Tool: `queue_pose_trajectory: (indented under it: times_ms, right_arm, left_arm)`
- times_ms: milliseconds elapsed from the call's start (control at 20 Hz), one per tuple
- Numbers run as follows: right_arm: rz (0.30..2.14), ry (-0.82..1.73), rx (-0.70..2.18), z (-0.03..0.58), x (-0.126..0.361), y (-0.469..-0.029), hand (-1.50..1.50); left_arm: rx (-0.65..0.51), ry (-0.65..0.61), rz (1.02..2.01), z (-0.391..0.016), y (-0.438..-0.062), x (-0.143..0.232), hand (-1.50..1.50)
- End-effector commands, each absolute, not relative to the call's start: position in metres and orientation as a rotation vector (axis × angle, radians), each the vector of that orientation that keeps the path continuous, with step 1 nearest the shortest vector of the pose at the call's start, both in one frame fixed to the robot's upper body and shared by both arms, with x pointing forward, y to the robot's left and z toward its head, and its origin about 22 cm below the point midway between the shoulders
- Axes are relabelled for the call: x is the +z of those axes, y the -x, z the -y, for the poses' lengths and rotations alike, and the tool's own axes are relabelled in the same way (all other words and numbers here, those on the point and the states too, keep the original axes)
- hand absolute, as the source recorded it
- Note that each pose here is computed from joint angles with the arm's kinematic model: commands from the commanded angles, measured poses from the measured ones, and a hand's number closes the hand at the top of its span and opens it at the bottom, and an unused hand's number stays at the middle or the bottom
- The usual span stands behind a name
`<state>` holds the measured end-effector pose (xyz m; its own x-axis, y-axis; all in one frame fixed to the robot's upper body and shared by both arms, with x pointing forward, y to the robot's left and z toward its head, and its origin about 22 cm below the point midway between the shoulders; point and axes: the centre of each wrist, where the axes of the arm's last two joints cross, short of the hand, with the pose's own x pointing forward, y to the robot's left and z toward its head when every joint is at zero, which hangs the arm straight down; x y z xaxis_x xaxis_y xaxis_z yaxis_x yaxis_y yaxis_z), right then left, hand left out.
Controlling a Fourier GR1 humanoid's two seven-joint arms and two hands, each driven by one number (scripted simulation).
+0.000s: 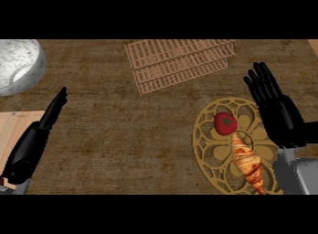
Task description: Pick the croissant from the placemat and place it in the tiered shelf
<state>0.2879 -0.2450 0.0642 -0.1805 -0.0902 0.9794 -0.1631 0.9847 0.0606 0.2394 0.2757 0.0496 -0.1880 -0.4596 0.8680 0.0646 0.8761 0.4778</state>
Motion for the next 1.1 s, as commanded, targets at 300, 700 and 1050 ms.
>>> queue_pose_trajectory:
  times_ms: [300, 700, 1050]
  right_arm:
    - [1.691, 0.806, 0.675, 0.373, 0.151, -0.271, 1.5]
    - [1.615, 0.681, 0.754, 0.402, 0.127, -0.21, -1.5]
    - [1.499, 0.559, 0.963, 0.366, 0.155, -0.178, -1.5]
  left_arm:
    - [-0.055, -0.242, 1.249, -0.29, -0.212, -0.014, 0.0]
    - [0.079, -0.107, 1.101, -0.296, -0.233, -0.028, 0.0]
    - [0.067, -0.105, 1.107, -0.296, -0.233, -0.033, 0.0]
